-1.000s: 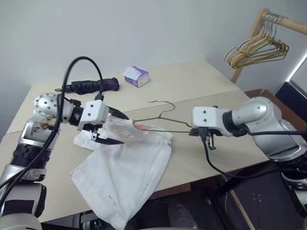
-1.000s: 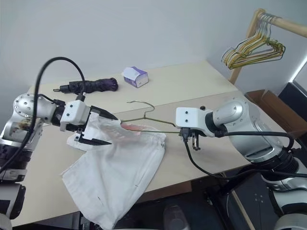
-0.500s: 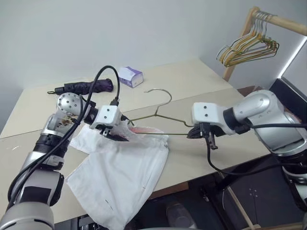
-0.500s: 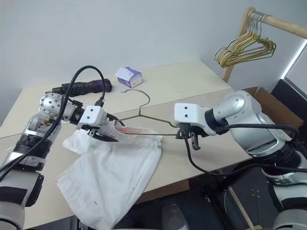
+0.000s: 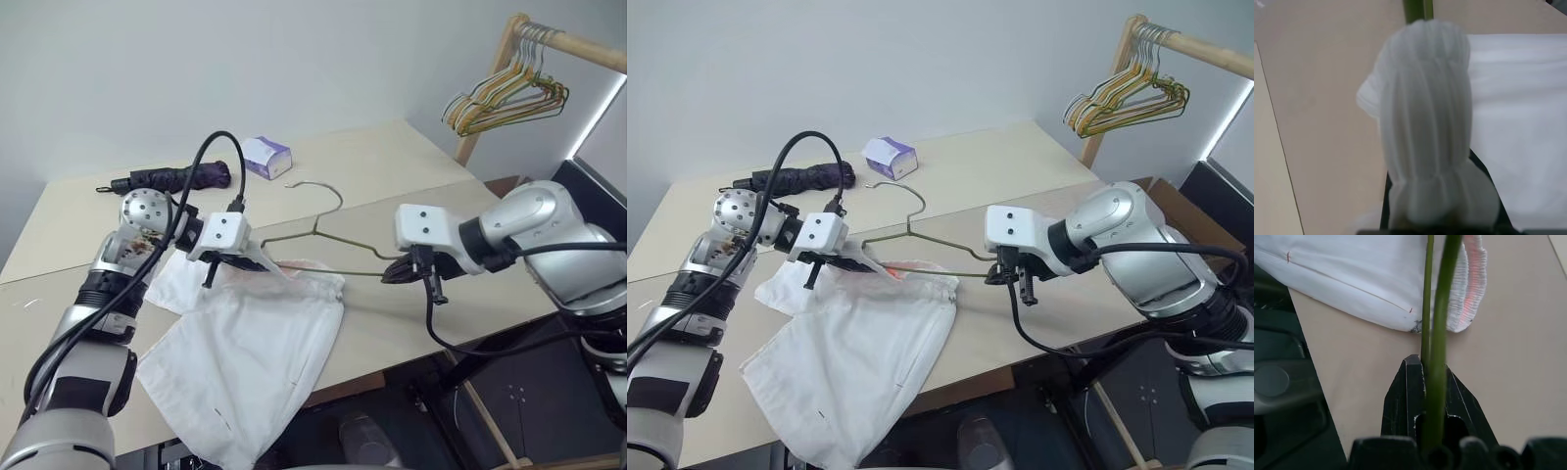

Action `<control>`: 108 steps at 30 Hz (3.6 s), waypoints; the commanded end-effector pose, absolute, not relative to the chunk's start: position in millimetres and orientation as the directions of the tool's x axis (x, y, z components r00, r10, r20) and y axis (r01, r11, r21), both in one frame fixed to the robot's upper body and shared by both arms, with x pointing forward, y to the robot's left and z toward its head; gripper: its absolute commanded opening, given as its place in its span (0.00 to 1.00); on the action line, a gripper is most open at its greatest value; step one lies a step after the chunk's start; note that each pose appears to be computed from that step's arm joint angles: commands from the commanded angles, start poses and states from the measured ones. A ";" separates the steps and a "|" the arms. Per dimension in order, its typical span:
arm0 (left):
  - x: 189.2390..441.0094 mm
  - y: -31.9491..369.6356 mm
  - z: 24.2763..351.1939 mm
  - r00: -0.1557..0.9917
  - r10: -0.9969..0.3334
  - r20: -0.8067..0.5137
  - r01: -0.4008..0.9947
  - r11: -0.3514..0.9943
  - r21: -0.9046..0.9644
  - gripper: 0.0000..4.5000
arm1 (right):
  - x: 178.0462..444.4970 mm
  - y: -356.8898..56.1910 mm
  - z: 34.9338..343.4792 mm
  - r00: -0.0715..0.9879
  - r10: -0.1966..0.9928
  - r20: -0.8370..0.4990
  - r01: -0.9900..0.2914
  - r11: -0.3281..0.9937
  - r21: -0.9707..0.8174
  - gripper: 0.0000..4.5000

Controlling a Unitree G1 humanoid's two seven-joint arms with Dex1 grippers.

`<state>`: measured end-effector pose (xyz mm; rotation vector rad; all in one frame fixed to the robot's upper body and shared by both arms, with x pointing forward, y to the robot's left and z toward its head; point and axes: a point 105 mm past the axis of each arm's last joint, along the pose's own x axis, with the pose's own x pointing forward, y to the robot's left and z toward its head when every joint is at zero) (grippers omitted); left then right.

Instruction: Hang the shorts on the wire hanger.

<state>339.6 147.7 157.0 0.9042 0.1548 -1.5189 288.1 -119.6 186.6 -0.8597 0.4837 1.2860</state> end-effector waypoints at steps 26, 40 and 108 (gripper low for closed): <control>329.9 190.0 172.2 0.359 -0.824 -0.438 0.902 0.185 0.391 0.00 | 318.2 -120.5 119.1 0.566 0.736 -0.371 -0.761 0.640 0.106 1.00; 325.9 192.8 172.0 0.357 -0.821 -0.445 0.905 0.186 0.383 0.00 | 338.0 -54.3 76.4 0.467 0.788 -0.401 -0.722 0.602 0.341 1.00; 307.3 266.6 122.2 0.403 -0.628 -0.666 0.914 0.232 0.334 0.00 | 349.9 -152.7 113.1 0.603 0.709 -0.366 -0.673 0.699 0.243 0.01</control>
